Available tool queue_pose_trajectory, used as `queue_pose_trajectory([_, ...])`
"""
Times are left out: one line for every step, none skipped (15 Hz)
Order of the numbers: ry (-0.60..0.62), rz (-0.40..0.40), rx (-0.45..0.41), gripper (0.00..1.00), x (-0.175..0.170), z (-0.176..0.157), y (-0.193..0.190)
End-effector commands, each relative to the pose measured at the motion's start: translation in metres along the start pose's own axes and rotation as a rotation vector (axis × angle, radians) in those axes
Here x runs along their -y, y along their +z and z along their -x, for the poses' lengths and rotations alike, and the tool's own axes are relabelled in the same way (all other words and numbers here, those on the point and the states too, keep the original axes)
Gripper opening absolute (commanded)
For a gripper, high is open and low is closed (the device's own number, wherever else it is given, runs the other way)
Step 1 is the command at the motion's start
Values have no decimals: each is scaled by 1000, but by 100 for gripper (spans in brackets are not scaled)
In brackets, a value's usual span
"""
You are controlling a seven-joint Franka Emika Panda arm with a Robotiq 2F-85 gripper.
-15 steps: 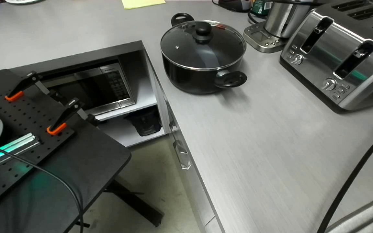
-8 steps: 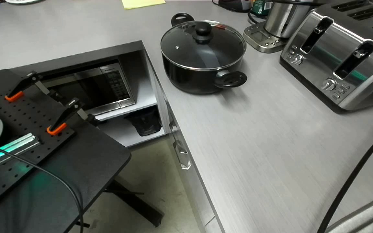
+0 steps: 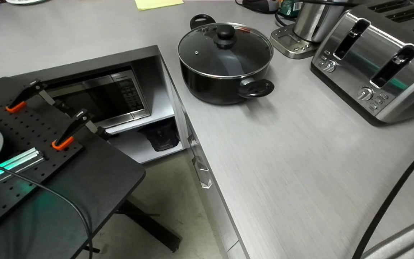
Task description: Remove the lid from the pot
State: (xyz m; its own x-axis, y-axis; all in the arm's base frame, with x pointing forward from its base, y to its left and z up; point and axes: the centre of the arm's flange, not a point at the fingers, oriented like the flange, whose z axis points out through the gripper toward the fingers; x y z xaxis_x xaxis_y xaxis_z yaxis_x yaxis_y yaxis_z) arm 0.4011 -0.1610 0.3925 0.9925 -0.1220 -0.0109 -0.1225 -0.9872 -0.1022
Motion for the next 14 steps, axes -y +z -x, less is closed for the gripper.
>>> queue_pose_trajectory([148,22,34,100,-25,-46,7])
queue_pose_trajectory([187,27,42,100,-34,-53,10])
queue_pose_trajectory([226,34,51,100,-42,-61,14])
queue_pose_trajectory([262,41,54,100,-50,-68,17])
queue_pose_trajectory([299,48,59,100,-58,-76,21])
queue_pose_trajectory([334,53,64,100,-66,-83,25])
queue_pose_trajectory([368,59,70,100,-74,-90,29])
queue_pose_trajectory([404,66,71,100,-80,-96,33])
queue_pose_trajectory([435,72,73,100,-87,-102,38])
queue_pose_trajectory([467,77,74,100,-93,-108,42])
queue_pose_trajectory([496,82,79,100,-99,-113,47])
queue_pose_trajectory([521,88,78,100,-104,-117,51])
queue_pose_trajectory([548,93,78,100,-109,-123,56])
queue_pose_trajectory([577,105,71,100,-114,-127,59])
